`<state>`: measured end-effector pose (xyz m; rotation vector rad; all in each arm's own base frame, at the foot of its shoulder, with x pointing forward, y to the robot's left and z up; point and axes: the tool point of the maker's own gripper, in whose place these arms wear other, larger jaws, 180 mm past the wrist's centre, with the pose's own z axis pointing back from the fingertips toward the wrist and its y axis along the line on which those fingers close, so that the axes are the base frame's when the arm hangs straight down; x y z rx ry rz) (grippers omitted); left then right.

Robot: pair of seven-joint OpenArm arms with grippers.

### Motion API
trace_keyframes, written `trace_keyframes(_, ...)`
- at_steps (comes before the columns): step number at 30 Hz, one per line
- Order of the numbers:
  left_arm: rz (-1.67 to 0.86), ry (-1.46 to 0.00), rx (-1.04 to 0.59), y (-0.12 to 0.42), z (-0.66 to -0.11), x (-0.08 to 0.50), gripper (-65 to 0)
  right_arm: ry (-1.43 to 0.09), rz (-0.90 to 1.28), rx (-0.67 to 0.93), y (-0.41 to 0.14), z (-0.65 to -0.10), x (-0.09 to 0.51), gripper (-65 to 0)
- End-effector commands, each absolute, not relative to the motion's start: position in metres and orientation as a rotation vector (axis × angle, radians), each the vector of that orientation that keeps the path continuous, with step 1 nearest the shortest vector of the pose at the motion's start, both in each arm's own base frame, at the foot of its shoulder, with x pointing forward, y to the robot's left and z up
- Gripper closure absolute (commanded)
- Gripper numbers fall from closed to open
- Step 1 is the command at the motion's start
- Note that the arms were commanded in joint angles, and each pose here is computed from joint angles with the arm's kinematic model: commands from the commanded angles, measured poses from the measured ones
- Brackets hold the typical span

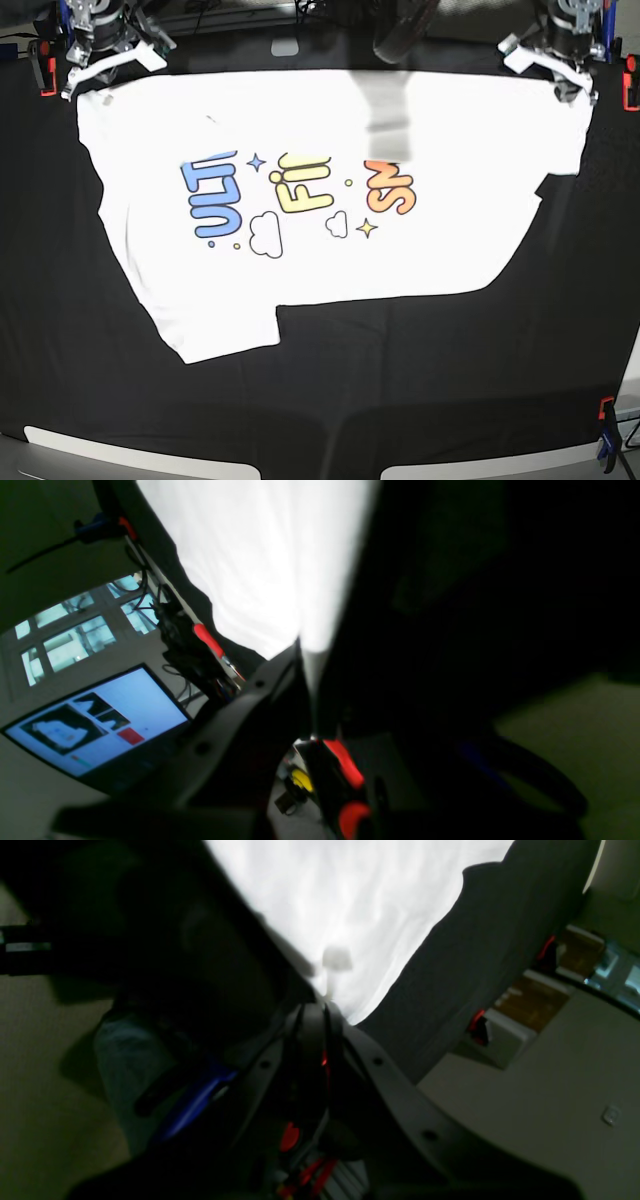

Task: Layout the t-shirt on the table in an organized manner, then fold the t-shirt properly
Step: 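Hold the collar corners with both grippers and drag the shirt further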

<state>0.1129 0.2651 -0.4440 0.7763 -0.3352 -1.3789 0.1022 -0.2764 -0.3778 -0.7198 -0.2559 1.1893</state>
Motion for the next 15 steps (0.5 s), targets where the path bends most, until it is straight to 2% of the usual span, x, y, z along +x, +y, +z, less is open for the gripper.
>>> trace_keyframes(1, -1.388, -0.328, 0.770, 0.265, -0.441, 0.103, 0.0, -0.286, 1.189, -0.753, -0.278, -0.367, 0.109, 0.0)
trace_keyframes(9, -1.326, -0.485, 0.758, 0.233, -0.413, 0.122, 0.0, -0.367, 1.197, -0.741, -0.260, -0.354, 0.119, 0.0)
trace_keyframes(15, -1.316, -0.516, 0.751, 0.226, -0.406, 0.126, 0.0, -0.355, 1.179, -0.682, -0.257, -0.360, 0.113, 0.0)
